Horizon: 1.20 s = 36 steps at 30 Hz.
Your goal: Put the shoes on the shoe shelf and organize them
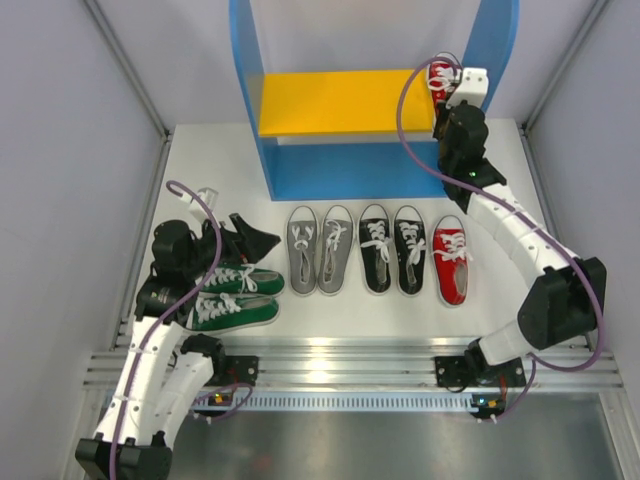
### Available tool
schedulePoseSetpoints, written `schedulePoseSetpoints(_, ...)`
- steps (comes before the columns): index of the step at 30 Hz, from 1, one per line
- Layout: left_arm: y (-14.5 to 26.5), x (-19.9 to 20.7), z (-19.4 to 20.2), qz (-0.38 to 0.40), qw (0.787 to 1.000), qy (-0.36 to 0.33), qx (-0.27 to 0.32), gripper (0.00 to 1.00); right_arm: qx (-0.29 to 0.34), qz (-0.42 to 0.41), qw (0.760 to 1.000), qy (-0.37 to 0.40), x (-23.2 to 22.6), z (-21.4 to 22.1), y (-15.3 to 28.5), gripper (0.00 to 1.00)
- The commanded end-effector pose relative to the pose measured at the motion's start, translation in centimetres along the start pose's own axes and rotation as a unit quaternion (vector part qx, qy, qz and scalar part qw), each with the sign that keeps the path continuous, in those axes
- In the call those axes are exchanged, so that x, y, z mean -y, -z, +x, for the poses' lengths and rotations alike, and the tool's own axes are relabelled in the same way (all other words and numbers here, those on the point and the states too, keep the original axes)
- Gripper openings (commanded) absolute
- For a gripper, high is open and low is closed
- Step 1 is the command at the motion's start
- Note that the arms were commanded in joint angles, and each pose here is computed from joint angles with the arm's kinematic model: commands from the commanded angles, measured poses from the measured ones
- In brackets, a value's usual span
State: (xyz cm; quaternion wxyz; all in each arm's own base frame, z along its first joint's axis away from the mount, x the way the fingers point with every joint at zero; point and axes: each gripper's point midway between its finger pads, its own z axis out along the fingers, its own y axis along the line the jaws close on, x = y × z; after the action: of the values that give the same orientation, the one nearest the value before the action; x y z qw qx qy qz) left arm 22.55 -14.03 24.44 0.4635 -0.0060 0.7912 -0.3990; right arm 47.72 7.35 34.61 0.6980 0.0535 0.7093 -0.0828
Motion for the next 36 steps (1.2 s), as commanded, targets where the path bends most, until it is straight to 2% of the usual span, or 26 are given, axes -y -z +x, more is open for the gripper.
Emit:
schedulePoseSetpoints(1, 0.1, 0.3, -0.3, 0.009, 1.0, -0.01, 0.009, 0.91, 0.032, 0.008, 0.999, -0.008, 1.0, -2.7, -0.7, 0.1)
schedulePoseSetpoints(4, 0.1, 0.3, -0.2, 0.008, 1.0, -0.008, 0.007, 0.91, 0.038, -0.003, 0.999, -0.01, 1.0, -3.3, -0.1, 0.52)
schedulePoseSetpoints(6, 0.1, 0.3, -0.2, 0.009, 1.0, -0.009, 0.008, 0.91, 0.05, -0.013, 0.999, -0.016, 1.1, -4.4, 0.7, 0.6)
schedulePoseSetpoints(7, 0.1, 0.4, -0.3, 0.009, 1.0, -0.008, 0.009, 0.91, 0.052, -0.021, 0.998, -0.016, 1.0, -4.4, 1.1, 0.67)
schedulePoseSetpoints(12, 0.0, 0.4, -0.4, 0.009, 1.0, -0.009, 0.009, 0.92, 0.088, -0.069, 0.993, -0.041, 0.7, -7.4, 3.9, 0.77)
schedulePoseSetpoints(15, 0.0, 0.4, -0.5, 0.009, 1.0, -0.009, 0.009, 0.96, 0.097, -0.092, 0.989, -0.057, 0.9, -8.8, 6.2, 0.79)
schedulePoseSetpoints(17, 0.0, 0.4, -0.5, 0.007, 1.0, -0.01, 0.011, 0.99, 0.087, -0.095, 0.99, -0.054, 1.2, -8.1, 7.8, 0.79)
schedulePoseSetpoints(18, 0.0, 0.3, -0.5, 0.007, 1.0, -0.008, 0.01, 0.99, 0.096, -0.09, 0.988, -0.08, 1.7, -8.9, 9.7, 0.79)
schedulePoseSetpoints(19, 0.1, 0.3, -0.5, 0.006, 1.0, -0.008, 0.012, 0.99, 0.065, -0.086, 0.992, -0.07, 1.7, -6.4, 10.5, 0.79)
schedulePoseSetpoints(21, 0.1, 0.2, -0.4, 0.002, 1.0, -0.004, 0.014, 0.99, 0.05, -0.056, 0.993, -0.086, 2.9, -5.4, 13.0, 0.83)
schedulePoseSetpoints(22, 0.2, 0.3, -0.5, 0.002, 1.0, -0.004, 0.018, 0.99, -0.008, -0.043, 0.997, -0.059, 3.4, -1.3, 13.9, 0.84)
schedulePoseSetpoints(28, 0.2, 0.7, -1.0, 0.006, 1.0, 0.004, 0.019, 0.99, -0.121, 0.023, 0.989, -0.088, 7.7, 10.8, 20.1, 0.88)
schedulePoseSetpoints(29, 0.1, 0.7, -0.9, 0.006, 1.0, 0.007, 0.015, 0.99, -0.143, 0.034, 0.987, -0.071, 8.6, 12.8, 20.9, 0.89)
schedulePoseSetpoints(32, -0.2, 0.7, -1.0, 0.009, 1.0, 0.007, 0.012, 0.99, -0.17, 0.024, 0.98, -0.103, 8.3, 15.6, 22.4, 0.9)
schedulePoseSetpoints(36, -0.5, 0.8, -0.9, 0.016, 1.0, 0.018, 0.007, 0.99, -0.197, 0.082, 0.967, -0.137, 9.3, 17.8, 22.9, 0.91)
